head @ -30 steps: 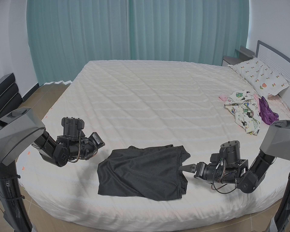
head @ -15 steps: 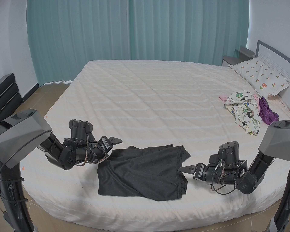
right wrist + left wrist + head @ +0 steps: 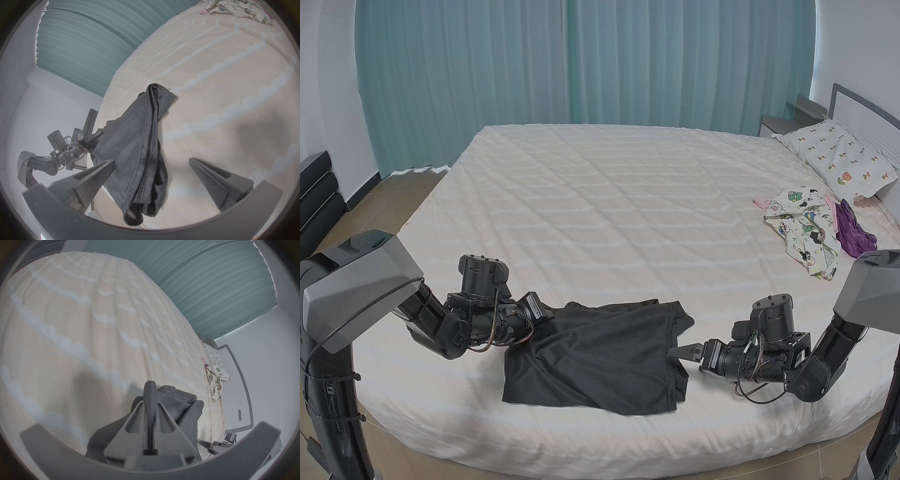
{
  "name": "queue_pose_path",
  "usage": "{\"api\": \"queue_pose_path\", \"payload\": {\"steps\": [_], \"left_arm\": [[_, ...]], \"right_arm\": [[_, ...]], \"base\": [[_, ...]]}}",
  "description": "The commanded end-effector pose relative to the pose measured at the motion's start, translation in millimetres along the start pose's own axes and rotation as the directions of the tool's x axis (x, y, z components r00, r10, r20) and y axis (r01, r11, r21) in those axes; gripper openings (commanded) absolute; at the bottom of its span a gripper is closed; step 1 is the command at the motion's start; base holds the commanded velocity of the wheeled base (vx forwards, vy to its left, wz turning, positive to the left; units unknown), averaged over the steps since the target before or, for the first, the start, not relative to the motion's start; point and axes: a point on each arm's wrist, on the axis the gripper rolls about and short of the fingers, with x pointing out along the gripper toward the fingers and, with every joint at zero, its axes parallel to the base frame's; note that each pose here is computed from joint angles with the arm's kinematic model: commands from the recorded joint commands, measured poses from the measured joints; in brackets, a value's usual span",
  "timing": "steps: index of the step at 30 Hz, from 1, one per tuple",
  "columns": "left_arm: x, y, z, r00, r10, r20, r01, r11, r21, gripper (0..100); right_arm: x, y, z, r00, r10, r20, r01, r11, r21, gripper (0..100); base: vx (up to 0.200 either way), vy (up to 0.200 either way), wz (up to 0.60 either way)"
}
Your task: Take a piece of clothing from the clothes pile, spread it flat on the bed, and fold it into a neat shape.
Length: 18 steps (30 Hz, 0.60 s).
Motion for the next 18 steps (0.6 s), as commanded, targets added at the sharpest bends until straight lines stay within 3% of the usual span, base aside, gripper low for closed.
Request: {"api": "queue_pose_path", "payload": {"steps": [1,11,18], "left_arm": [[-2,4,5,1.0,0.008,0.018,-0.008,1.0,-0.009,0],[-7,11,19,0.989,0.051,0.135,-0.048,0.999,-0.025,0],[-6,12,19,0.989,0.055,0.137,-0.052,0.998,-0.026,0]], "right_arm": [[1,0,-1,1.0,0.0,-0.005,0.0,1.0,0.0,100],[4,12,-15,0.998,0.023,-0.051,-0.025,0.999,-0.026,100],[8,22,-29,0.995,0.044,-0.095,-0.046,0.999,-0.025,100]], "base": [[0.0,0.0,0.0],[0.0,0.0,0.0],[0.0,0.0,0.0]]}}
